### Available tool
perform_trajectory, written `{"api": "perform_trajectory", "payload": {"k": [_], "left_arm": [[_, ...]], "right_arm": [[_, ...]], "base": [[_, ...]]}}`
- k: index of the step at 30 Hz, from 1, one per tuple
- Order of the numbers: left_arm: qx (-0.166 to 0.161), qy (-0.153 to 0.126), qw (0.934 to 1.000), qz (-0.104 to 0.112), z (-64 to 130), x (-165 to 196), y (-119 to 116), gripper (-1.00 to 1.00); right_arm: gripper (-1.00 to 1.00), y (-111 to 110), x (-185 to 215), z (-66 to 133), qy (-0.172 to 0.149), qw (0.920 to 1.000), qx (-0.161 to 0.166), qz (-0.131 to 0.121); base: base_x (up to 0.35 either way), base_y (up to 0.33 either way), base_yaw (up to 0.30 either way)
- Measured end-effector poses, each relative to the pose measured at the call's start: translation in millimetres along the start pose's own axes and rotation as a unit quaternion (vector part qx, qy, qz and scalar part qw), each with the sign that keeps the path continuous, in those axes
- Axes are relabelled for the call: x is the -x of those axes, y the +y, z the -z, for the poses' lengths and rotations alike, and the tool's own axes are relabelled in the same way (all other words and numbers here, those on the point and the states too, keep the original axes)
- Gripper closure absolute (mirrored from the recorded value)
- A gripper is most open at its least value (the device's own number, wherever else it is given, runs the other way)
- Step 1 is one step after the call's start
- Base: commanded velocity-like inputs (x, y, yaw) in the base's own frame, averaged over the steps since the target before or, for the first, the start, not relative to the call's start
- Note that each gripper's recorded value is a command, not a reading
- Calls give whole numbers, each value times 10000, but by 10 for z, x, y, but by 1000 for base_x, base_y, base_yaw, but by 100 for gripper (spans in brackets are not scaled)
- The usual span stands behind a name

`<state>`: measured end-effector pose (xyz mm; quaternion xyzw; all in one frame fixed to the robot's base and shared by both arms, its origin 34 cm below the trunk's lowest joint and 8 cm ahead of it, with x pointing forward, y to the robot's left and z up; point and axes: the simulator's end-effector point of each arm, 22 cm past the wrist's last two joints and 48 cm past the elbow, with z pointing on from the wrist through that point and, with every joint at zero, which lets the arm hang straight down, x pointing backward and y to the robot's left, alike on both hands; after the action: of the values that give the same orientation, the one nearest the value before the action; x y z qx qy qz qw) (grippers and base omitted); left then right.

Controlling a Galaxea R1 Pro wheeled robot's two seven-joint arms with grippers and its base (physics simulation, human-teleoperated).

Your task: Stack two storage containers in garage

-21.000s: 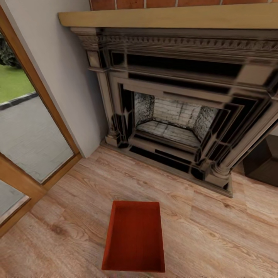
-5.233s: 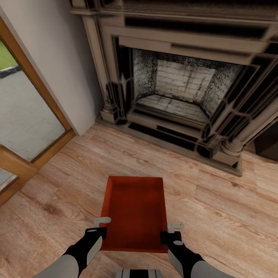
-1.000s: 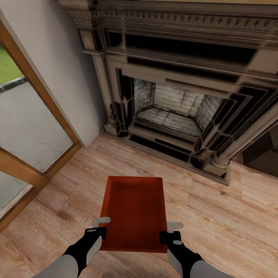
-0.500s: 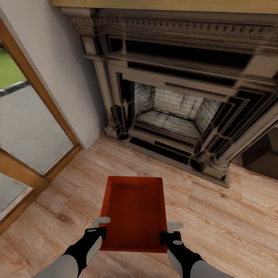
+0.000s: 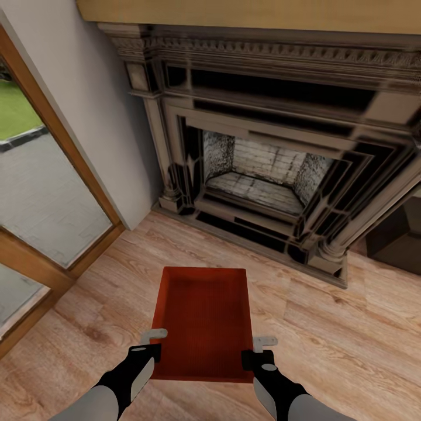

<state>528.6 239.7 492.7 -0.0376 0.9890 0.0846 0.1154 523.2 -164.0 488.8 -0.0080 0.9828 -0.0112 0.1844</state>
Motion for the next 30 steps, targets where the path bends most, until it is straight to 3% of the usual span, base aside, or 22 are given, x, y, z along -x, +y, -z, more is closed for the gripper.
{"api": "perform_trajectory", "payload": {"k": [30], "left_arm": [[-22,-262,9996,64,143,248,12,100]], "right_arm": [[100,-7,272,106,-269,9996,1,-15]], "base": [[0,0,-3]]}}
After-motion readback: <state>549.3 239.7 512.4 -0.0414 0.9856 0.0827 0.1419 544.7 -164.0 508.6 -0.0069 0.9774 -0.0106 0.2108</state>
